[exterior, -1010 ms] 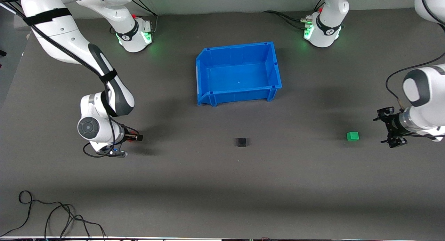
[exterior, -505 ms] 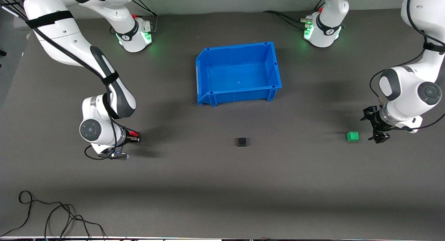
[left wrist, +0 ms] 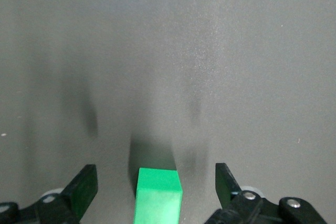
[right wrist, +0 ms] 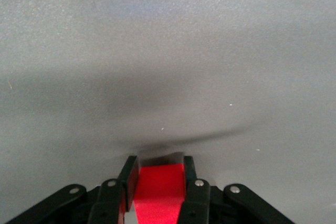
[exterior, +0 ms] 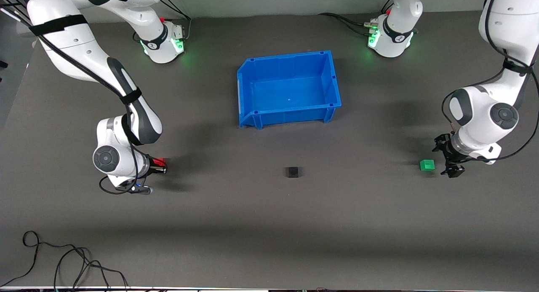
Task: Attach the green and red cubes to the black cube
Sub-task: 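Carry the red cube toward the black cube while the left gripper grasps green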
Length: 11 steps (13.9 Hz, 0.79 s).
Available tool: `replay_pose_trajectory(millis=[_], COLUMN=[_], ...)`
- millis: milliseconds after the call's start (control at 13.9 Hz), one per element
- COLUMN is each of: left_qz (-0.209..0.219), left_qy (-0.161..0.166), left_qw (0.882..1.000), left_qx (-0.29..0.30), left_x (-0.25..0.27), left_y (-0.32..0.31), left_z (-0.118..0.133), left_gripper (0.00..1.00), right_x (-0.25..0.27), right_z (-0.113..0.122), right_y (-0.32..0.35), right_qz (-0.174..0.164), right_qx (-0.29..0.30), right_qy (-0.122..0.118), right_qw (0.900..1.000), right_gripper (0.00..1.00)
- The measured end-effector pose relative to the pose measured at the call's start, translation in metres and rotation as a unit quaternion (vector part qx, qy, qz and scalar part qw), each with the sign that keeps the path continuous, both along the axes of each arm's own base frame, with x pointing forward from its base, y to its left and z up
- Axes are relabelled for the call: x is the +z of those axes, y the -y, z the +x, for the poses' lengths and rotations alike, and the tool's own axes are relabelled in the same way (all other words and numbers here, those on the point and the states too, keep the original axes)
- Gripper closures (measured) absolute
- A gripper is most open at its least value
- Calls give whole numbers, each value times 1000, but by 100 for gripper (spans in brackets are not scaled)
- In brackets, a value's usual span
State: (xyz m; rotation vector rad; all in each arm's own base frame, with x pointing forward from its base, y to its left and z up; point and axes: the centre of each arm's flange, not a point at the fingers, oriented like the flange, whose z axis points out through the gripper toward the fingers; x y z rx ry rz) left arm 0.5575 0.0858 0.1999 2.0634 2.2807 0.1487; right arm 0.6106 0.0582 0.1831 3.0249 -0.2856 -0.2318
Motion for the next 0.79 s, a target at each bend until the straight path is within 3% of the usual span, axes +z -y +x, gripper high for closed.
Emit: replay_pose_trajectory(millis=[288, 433, 649, 793], left_qz=[8, 9, 8, 8], left_qy=[8, 15, 13, 8], left_qw=[1000, 1000, 999, 999], left_qx=[-16, -20, -31, -37], left_x=[-3, -1, -7, -15], left_y=[3, 5, 17, 24], left_z=[9, 17, 23, 24], left_gripper=[0, 0, 0, 0], right_x=[15, 39, 78, 85], right_z=[13, 28, 53, 62], right_y=[20, 19, 0, -25], right_qz=[5, 7, 9, 23], right_qx=[-77, -146, -264, -341], right_qy=[1, -2, 22, 24], right_qw=[997, 989, 964, 940], right_gripper=[61, 61, 61, 61])
